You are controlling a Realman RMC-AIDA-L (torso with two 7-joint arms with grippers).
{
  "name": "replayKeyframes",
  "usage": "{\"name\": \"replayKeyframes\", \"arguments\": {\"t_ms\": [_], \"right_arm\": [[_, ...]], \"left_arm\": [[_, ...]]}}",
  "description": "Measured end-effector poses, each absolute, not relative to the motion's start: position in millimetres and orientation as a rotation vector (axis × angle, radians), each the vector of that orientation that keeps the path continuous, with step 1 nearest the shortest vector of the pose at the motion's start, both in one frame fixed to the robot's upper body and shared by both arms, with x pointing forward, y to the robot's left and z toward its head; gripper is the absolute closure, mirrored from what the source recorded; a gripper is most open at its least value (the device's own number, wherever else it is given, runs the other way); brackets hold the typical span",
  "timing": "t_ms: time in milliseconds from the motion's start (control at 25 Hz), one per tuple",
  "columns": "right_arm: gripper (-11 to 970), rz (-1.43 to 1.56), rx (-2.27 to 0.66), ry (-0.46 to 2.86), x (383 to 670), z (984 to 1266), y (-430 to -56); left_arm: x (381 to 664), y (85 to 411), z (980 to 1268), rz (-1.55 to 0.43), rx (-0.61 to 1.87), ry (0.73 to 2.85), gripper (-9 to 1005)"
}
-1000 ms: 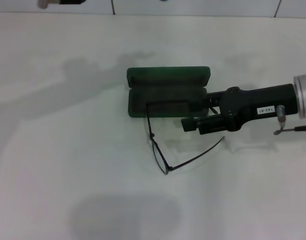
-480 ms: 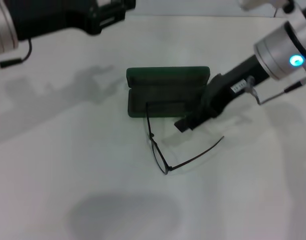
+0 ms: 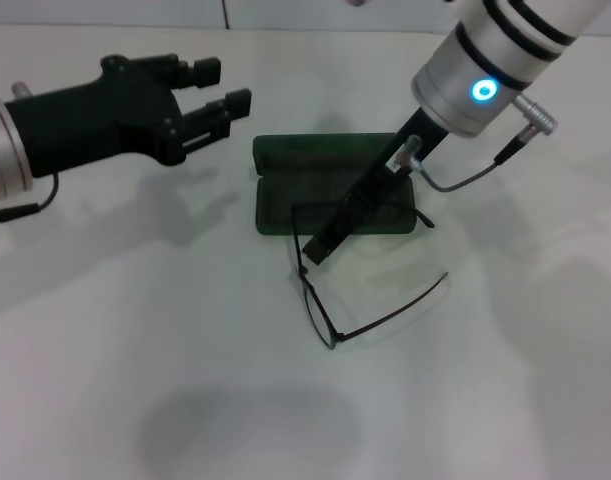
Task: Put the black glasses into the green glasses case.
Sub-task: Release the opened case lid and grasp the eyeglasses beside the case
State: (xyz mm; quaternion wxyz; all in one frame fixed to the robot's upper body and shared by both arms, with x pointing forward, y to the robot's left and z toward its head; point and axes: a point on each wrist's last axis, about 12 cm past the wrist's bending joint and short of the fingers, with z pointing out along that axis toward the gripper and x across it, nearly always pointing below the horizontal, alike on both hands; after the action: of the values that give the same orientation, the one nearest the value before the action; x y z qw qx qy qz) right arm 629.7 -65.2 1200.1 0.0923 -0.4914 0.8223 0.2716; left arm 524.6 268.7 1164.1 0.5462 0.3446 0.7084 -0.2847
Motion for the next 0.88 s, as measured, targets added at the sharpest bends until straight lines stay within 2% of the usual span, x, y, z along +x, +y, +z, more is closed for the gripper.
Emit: {"name": "replayKeyframes", "arguments": {"t_ms": [360,720,880], "right_arm": [[253,0.775,-1.416,2.548,618.0,1184.9,-49.6],[255,0.798,-1.257,2.593,616.1,1164.1,-51.7],[300,0.832,-1.182,2.603,615.7,1156.3,-56.2]], "left_arm": [[523.8,268.9,1153.0,-0.662,0.863,1.641,539],[519.7,269.9,1136.8,-0.683,0.89,1.592,539],[519.6,268.6,1131.7,-0.683,0.908,1.589,539]]}}
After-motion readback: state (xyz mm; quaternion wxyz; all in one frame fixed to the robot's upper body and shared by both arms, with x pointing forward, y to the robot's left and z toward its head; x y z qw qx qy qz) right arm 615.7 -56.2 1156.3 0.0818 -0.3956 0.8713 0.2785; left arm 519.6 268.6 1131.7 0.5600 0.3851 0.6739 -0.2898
